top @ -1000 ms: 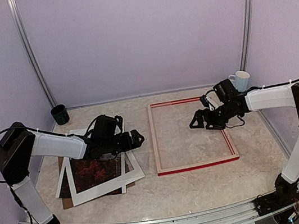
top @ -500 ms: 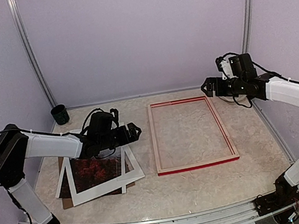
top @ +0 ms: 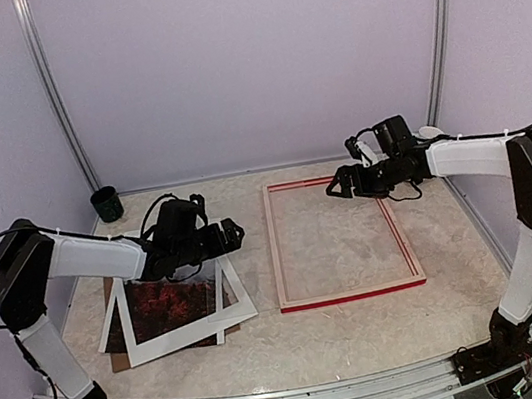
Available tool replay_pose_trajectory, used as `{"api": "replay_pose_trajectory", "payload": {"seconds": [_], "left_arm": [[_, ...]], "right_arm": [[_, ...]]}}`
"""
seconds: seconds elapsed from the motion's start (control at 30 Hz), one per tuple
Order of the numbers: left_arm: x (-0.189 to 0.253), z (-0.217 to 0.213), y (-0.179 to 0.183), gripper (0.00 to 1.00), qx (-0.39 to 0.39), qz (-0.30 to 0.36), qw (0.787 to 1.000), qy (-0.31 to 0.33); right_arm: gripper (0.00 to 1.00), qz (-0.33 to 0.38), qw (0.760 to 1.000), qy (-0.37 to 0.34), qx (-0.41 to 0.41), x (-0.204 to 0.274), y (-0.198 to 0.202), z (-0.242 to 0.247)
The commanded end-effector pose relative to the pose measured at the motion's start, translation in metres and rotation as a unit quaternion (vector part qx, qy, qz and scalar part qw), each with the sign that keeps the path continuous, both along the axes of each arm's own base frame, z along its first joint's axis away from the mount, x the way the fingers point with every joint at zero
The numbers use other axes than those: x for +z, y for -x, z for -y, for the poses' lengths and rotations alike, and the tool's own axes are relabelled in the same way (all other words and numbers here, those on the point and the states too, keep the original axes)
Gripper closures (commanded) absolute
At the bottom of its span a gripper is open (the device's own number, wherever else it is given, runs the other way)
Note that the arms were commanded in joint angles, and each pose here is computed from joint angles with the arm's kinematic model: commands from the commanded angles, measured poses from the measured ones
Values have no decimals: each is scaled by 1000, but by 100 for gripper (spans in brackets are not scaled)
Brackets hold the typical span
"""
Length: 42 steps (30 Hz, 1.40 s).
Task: Put the photo into the frame
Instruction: Pick up the glass panel from the frame body.
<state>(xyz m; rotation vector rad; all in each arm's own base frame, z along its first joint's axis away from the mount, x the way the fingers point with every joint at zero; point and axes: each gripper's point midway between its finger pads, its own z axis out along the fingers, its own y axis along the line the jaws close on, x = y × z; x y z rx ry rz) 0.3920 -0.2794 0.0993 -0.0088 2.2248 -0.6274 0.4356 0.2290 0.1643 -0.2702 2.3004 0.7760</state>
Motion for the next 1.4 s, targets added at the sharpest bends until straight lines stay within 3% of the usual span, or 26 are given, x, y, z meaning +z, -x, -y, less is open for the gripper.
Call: {"api": "replay_pose_trajectory", "payload": {"seconds": [0.0,0.5,1.37], "left_arm": [[-11,0,-5,1,-9,7,1000,-15],[-29,2,0,1,-41,10,999,-24],[-61,12,9,1,-69,-37,997,-8]], "right_arm": [[1,-51,996,-42,58,-16,10,-22],[1,-188,971,-115,97,-90,22,-50],[5,-280,925,-223,131,-113,25,-85]]}}
